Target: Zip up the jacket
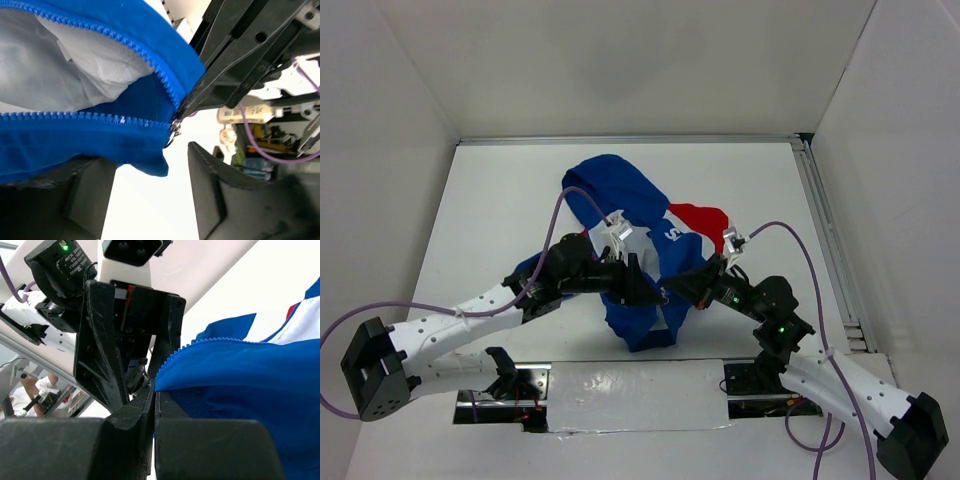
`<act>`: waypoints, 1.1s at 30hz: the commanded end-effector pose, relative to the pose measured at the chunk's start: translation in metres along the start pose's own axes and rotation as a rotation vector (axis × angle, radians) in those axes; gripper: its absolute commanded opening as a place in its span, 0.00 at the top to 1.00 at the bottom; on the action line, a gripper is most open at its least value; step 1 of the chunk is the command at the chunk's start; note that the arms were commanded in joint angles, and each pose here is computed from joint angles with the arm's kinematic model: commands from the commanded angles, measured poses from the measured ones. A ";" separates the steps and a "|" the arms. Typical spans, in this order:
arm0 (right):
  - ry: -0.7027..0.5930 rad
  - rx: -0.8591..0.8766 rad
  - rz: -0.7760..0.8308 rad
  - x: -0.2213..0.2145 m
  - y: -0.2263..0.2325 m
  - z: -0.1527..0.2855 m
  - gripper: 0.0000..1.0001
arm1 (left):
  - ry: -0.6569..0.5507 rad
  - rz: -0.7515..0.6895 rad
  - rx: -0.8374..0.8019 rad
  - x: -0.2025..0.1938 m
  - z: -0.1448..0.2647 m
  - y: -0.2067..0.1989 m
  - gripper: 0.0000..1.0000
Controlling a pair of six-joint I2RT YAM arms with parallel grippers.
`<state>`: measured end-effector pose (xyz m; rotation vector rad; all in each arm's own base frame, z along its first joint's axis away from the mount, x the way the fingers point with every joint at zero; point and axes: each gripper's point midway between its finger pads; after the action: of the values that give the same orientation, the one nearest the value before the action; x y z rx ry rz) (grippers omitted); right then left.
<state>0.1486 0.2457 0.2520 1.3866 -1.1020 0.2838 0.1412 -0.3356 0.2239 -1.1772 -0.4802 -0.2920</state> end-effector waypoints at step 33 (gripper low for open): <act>-0.005 0.085 0.033 0.017 0.027 -0.012 1.00 | -0.149 0.013 -0.128 0.021 0.009 -0.024 0.51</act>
<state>0.1485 0.2530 0.2485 1.3758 -1.0649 0.3100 0.1421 -0.3290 0.2344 -1.2728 -0.5398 -0.2041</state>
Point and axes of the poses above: each gripper's point midway between its finger pads, its own z axis back along the fingers, its own y axis along the line the jaws close on, x = y × z, and after that the axes turned 2 degrees about z, right-handed
